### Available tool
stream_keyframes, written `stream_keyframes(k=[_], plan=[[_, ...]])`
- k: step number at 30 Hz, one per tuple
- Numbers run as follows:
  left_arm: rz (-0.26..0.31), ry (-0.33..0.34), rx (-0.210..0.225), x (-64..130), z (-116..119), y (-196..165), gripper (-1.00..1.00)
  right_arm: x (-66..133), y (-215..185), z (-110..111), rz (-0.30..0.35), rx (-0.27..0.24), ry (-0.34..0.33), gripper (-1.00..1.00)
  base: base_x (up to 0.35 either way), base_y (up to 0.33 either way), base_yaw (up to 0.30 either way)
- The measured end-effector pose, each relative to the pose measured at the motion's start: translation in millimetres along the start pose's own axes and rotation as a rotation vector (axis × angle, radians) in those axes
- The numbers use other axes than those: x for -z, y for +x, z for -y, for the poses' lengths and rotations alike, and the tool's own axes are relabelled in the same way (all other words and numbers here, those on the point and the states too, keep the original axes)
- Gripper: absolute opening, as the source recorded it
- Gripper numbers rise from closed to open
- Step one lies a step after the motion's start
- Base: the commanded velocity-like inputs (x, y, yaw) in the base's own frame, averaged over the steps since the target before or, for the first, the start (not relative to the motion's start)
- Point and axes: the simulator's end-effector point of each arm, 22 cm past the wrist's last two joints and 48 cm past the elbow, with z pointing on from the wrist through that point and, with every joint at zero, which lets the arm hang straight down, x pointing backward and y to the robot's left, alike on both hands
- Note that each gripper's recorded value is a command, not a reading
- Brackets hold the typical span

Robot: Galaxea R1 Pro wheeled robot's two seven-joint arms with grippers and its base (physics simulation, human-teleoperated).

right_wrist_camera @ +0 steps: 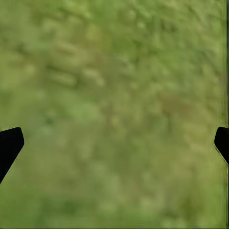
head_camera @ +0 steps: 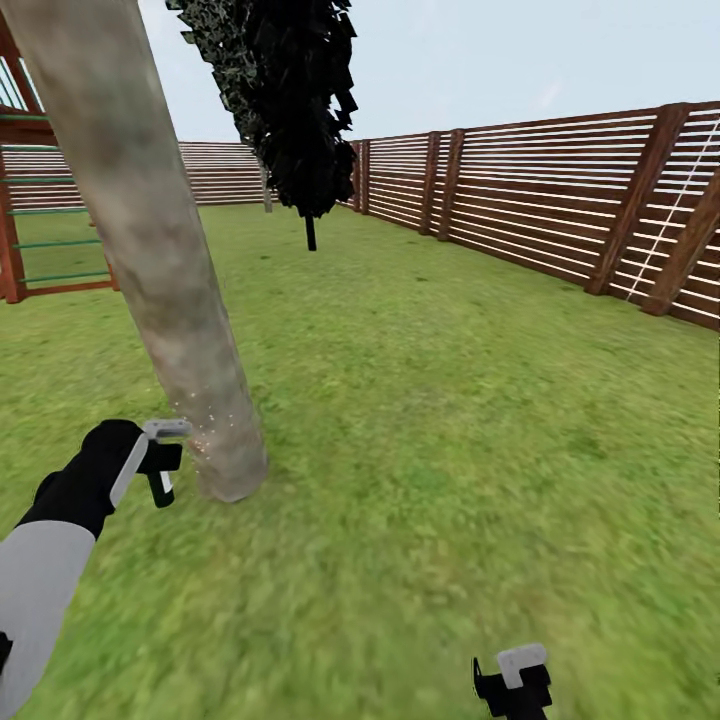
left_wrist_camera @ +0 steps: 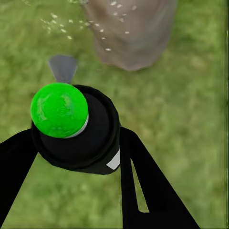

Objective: In the garden, pick up the pesticide atomizer on the floor and spray pesticide onto both trees until each tree trunk is fully covered.

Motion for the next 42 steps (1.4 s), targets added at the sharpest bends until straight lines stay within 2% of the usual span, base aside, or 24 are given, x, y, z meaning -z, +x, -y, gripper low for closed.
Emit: stream_keyframes(k=[10, 17, 20, 22, 25, 26, 27, 31, 33, 35, 37, 39, 40, 42], plan=[[-0.004, -0.019, -0.002, -2.5, -5, 5, -1.0, 0.1, 0, -1, 0.0, -0.001, -0.003, 1.0, 0.019, -0.268, 0.023], [-0.009, 0.005, 0.002, -6.6, 9, 10, -1.0, 0.1, 0, -2, 0.0, -0.001, -0.003, 1.0, 0.265, -0.154, 0.258], [0.0, 0.001, -0.011, -19.6, 10, 32, -1.0, 0.1, 0, -2, 0.0, 0.0, -0.004, 1.0, 0.304, -0.096, 0.183], [-0.066, 0.003, -0.014, -41.4, 14, 77, -1.0, 0.2, 0, -2, 0.0, 0.0, -0.004, 1.0, 0.305, -0.092, 0.025], [-0.12, -0.002, -0.011, -72.3, 14, 130, -1.0, 0.2, 1, -1, -0.001, 0.0, -0.003, 1.0, 0.306, -0.092, 0.004], [-0.122, -0.002, -0.008, -79.0, 15, 142, -1.0, 0.2, 1, -1, -0.001, 0.0, -0.003, 1.0, 0.303, -0.102, 0.0], [-0.132, 0.015, -0.002, -85.6, 27, 157, -1.0, 0.2, 1, -1, -0.002, 0.0, -0.003, 1.0, 0.294, -0.123, 0.0], [-0.171, 0.028, -0.015, -91.9, 42, 193, -1.0, 0.2, 1, -1, -0.001, 0.001, -0.004, 1.0, 0.233, -0.184, 0.0], [-0.14, 0.026, -0.018, -94.2, 42, 194, -1.0, 0.3, 0, -2, 0.0, 0.001, -0.006, 1.0, 0.137, -0.244, 0.0], [-0.153, 0.024, -0.011, -96.9, 39, 207, -1.0, 0.2, 0, -2, 0.0, 0.001, -0.006, 1.0, 0.118, -0.253, 0.0], [-0.12, 0.009, -0.004, -99.7, 30, 206, -1.0, 0.1, 0, -2, 0.001, 0.0, -0.004, 1.0, 0.098, -0.261, 0.045], [-0.112, 0.008, -0.002, -100.8, 32, 208, -1.0, 0.1, 0, -2, 0.001, 0.0, -0.003, 1.0, 0.09, -0.265, 0.201], [-0.112, 0.001, -0.003, -101.0, 31, 209, -1.0, 0.1, 0, -2, 0.0, 0.0, -0.003, 1.0, 0.088, -0.266, 0.263], [-0.114, -0.062, -0.006, -100.7, 16, 210, -1.0, 0.1, 0, -2, 0.001, 0.0, -0.003, 1.0, 0.089, -0.266, 0.273]])
